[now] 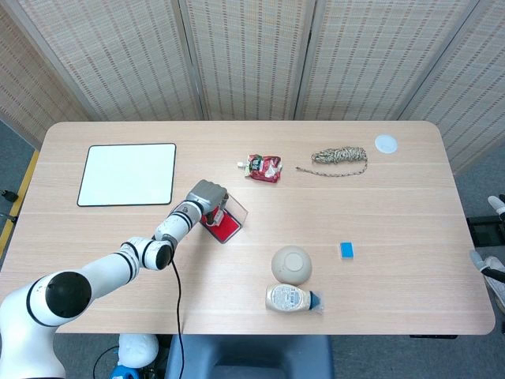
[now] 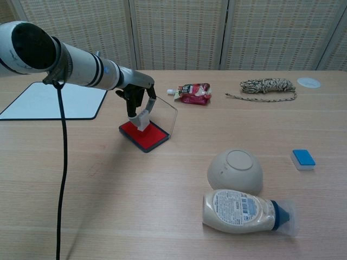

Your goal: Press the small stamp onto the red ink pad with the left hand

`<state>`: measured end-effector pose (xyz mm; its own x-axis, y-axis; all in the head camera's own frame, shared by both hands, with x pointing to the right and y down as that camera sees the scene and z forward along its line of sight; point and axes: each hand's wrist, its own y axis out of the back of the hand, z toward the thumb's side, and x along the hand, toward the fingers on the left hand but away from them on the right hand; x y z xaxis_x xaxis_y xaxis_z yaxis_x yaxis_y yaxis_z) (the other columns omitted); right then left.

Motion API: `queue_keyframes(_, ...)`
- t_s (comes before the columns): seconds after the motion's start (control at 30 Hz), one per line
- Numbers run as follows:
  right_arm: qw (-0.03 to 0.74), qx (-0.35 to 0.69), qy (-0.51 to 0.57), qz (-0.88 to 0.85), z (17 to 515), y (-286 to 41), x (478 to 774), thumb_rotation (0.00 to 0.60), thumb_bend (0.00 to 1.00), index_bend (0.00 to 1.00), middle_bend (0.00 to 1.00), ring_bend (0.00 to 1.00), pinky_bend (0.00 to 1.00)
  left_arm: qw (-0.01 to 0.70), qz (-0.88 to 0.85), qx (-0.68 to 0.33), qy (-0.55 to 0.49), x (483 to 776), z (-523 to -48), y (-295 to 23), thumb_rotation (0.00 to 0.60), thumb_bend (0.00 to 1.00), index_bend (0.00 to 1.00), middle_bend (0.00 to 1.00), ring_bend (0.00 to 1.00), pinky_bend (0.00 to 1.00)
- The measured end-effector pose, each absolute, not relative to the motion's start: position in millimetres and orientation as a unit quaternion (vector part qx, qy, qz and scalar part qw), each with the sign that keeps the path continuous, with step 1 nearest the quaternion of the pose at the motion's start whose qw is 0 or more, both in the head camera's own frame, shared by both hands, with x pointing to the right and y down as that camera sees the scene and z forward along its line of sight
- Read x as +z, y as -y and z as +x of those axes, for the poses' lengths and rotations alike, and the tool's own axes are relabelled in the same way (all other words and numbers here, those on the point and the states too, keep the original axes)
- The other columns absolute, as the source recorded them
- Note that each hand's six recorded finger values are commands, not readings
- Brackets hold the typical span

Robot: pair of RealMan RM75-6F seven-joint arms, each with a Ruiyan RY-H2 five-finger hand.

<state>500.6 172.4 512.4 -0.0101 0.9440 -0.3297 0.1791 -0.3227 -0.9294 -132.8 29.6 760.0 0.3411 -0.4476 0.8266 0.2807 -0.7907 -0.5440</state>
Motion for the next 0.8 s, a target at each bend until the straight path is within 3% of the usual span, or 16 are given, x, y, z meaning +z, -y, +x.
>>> queue_keyframes(0.47,0.36,0.534,0.467,-0.606,499,-177,507,0.6,0.29,0.0,0.0,0.0,0.0,0.309,-0.765,-0.561,-0.068,754,-135,-35,0.6,0.42,0.78,1.0,0.92,0.94)
queue_keyframes(0.8,0.365,0.529,0.468,-0.606,498,-179,504,0.6,0.29,0.0,0.0,0.0,0.0,0.328,-0.769,-0.543,-0.082,720,-132,-37,0.6,0.42,0.78,1.0,0.92,0.94)
